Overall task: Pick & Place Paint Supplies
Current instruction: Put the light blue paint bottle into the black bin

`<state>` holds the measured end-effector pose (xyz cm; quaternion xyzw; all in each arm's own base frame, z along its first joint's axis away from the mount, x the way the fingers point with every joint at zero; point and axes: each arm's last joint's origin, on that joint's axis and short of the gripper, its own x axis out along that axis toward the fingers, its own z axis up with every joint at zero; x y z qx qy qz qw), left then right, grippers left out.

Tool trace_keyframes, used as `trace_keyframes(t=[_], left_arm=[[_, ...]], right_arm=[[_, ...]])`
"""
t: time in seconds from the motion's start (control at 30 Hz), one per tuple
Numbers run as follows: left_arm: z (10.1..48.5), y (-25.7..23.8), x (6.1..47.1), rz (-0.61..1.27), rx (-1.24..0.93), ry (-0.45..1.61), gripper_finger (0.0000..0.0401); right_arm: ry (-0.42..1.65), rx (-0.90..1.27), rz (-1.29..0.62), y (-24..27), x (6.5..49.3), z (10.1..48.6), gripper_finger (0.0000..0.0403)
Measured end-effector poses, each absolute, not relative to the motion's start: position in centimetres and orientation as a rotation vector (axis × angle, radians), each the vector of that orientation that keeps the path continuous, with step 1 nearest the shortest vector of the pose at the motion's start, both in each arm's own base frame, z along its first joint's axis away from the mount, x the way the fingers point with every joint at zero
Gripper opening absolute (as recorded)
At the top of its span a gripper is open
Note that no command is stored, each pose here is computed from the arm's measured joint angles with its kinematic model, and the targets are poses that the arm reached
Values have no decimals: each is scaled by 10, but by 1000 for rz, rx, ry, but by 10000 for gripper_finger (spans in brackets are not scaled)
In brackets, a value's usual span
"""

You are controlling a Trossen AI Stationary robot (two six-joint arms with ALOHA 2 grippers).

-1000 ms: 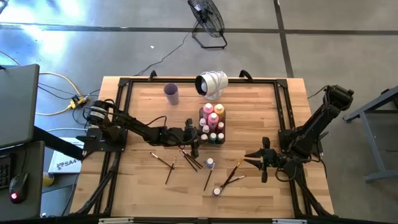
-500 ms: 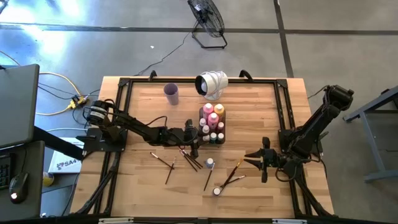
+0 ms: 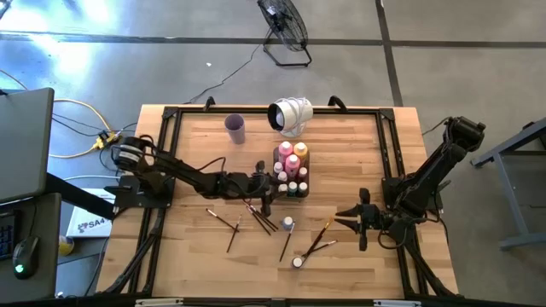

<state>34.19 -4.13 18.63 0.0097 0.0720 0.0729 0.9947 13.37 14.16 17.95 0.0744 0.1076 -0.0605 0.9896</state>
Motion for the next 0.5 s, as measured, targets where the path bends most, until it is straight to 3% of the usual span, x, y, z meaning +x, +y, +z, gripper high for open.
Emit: trace_keyframes(t=[0.5], left_arm=[[206, -41, 328, 83, 3, 217, 145]], right_arm=[[221, 147, -112, 142, 134, 179, 64]])
